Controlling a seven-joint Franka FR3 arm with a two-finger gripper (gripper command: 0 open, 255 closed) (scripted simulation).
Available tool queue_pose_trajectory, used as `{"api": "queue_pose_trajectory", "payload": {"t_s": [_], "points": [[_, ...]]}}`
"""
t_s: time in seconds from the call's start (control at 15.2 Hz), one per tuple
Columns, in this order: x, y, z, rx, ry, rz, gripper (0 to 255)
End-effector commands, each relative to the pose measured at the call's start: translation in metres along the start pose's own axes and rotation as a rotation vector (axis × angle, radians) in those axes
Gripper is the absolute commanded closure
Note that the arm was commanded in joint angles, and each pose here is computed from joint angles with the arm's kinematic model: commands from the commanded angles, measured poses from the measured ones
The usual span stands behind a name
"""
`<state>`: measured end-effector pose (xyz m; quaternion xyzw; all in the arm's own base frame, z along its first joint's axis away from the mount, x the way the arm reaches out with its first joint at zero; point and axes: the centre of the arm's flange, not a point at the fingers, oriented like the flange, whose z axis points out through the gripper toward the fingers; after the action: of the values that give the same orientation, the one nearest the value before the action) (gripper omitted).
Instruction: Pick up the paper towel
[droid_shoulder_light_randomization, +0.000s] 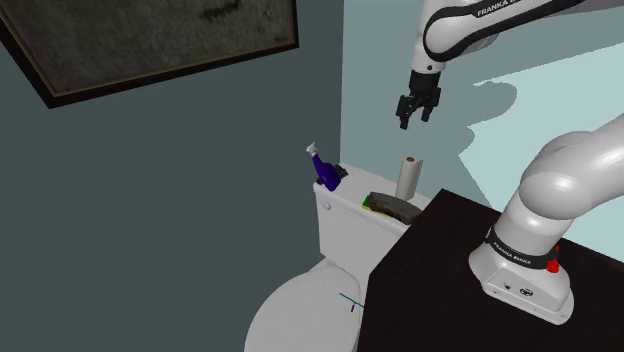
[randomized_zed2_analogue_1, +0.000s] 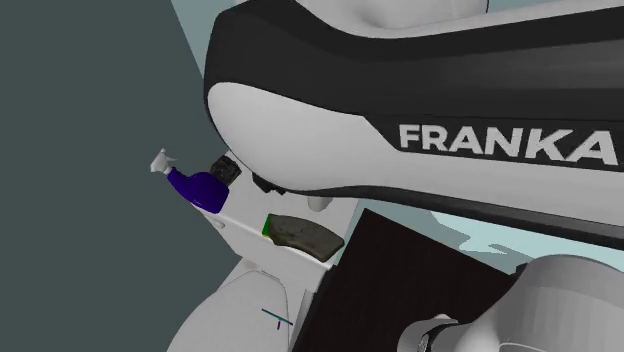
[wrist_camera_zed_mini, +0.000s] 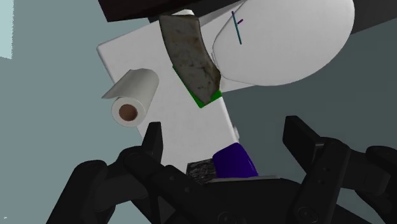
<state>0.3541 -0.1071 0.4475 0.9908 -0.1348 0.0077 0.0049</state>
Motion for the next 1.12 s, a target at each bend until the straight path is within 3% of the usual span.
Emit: {"api": "queue_pose_trajectory", "payload": {"t_s": [0.0, 1.06], "points": [[0.010, 0.013, 0.021, -0.005, 0.006, 0.006, 0], [0.078, 0.111, 0.189, -0.047, 0.036, 0.060, 0]]}}
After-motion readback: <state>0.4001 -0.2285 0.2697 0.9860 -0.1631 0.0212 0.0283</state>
